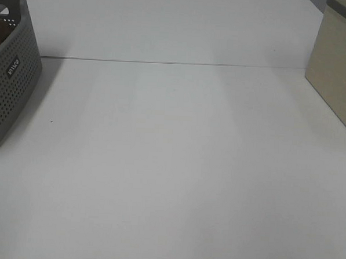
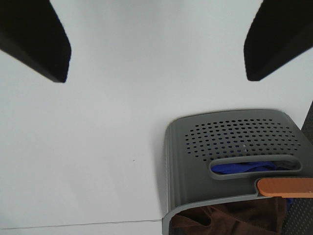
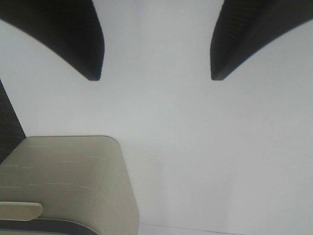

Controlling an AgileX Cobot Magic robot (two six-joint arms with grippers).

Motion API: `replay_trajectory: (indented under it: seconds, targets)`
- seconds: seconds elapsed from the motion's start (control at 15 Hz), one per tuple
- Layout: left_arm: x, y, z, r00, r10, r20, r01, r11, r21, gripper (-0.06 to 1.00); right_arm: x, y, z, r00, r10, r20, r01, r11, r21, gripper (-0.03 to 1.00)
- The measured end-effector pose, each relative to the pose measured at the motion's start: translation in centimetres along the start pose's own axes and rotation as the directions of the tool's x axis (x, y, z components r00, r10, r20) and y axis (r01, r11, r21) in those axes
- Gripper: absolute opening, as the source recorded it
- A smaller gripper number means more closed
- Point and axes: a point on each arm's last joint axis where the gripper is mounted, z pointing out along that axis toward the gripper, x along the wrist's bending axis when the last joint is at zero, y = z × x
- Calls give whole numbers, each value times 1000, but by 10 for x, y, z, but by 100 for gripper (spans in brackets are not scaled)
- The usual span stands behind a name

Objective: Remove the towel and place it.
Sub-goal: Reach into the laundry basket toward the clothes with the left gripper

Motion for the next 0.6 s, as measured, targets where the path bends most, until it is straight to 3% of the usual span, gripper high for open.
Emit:
replay_trajectory:
  seconds: [0.6]
  targets:
    - [2,0,0,1000,12,-18,-12,1000,0,88,0,0,0,1000,0,0,0,1000,0,62]
